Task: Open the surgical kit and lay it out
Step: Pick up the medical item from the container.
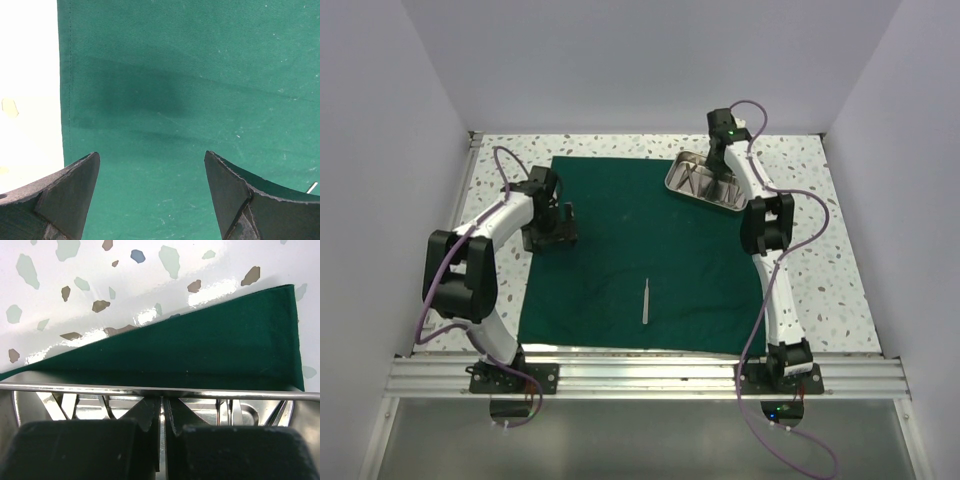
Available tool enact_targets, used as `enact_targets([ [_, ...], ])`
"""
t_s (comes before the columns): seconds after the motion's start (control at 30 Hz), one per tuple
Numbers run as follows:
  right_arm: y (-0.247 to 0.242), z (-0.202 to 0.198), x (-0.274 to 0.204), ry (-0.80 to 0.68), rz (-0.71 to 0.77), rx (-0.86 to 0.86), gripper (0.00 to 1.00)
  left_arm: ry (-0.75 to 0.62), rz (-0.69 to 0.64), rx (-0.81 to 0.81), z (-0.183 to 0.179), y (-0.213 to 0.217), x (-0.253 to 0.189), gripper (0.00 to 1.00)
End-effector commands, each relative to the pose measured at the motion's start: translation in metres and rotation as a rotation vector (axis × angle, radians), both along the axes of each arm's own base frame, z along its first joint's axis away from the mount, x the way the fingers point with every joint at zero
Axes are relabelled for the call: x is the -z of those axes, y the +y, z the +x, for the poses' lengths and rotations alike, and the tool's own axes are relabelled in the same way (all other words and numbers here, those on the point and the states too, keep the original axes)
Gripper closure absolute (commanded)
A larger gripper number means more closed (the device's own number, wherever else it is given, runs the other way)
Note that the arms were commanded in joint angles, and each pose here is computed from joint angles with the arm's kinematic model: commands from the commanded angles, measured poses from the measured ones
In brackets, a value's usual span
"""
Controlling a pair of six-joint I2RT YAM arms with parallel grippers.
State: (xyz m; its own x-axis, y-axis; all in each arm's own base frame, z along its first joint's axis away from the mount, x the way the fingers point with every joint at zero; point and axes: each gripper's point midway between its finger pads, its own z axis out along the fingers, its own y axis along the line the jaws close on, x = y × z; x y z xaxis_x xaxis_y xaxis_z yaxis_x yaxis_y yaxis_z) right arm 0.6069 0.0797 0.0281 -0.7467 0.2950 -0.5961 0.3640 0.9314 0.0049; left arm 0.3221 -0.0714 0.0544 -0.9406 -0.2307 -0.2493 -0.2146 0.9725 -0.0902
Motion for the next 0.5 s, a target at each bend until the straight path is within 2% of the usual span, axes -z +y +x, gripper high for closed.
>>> enact_targets([
  [0.0,-0.012,-0.025,0.044,0.148,-0.001,0.009,1.0,-0.022,0.017,0.017,0.009,0.004,-0.006,0.1],
  [0.13,-0.012,-0.026,0.042,0.148,-0.009,0.005,1.0,-0.027,0.019,0.021,0.009,0.005,-0.006,0.1],
  [0.27,-0.01,-0.013,0.014,0.06,-0.015,-0.008,1.0,-0.03,0.012,0.021,0.01,0.003,-0.007,0.1],
  [0.47,-0.014,0.012,-0.08,-0.155,-0.037,-0.019,1.0,-0.045,0.006,0.019,0.012,0.002,-0.009,0.1],
])
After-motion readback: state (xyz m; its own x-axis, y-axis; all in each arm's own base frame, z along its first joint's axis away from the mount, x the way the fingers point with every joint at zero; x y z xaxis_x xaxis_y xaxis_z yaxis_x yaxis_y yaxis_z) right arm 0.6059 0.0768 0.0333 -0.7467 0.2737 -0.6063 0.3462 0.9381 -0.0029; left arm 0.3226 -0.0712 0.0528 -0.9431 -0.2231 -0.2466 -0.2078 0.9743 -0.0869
